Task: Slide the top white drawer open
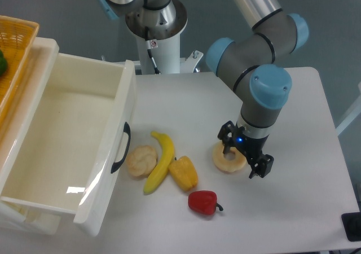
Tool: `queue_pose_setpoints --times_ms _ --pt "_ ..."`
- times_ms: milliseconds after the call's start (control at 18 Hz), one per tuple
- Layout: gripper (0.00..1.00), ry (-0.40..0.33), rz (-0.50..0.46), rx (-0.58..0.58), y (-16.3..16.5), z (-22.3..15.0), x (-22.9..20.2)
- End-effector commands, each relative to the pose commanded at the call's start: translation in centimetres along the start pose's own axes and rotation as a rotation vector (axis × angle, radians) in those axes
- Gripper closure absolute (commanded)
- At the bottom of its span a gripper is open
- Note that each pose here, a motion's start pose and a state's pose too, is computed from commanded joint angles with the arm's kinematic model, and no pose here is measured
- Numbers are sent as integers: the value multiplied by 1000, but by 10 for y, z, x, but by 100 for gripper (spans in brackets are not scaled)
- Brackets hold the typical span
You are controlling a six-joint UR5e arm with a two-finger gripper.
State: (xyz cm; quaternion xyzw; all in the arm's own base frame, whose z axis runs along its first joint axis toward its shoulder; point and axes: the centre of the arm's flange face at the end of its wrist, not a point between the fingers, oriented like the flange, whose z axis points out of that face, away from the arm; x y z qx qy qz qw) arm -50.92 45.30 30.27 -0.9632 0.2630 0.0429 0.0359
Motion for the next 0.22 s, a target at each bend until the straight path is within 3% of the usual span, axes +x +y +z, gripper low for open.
queue_pose_setpoints --times_ms 222 --pt "0 1 -6 -2 5 1 -2"
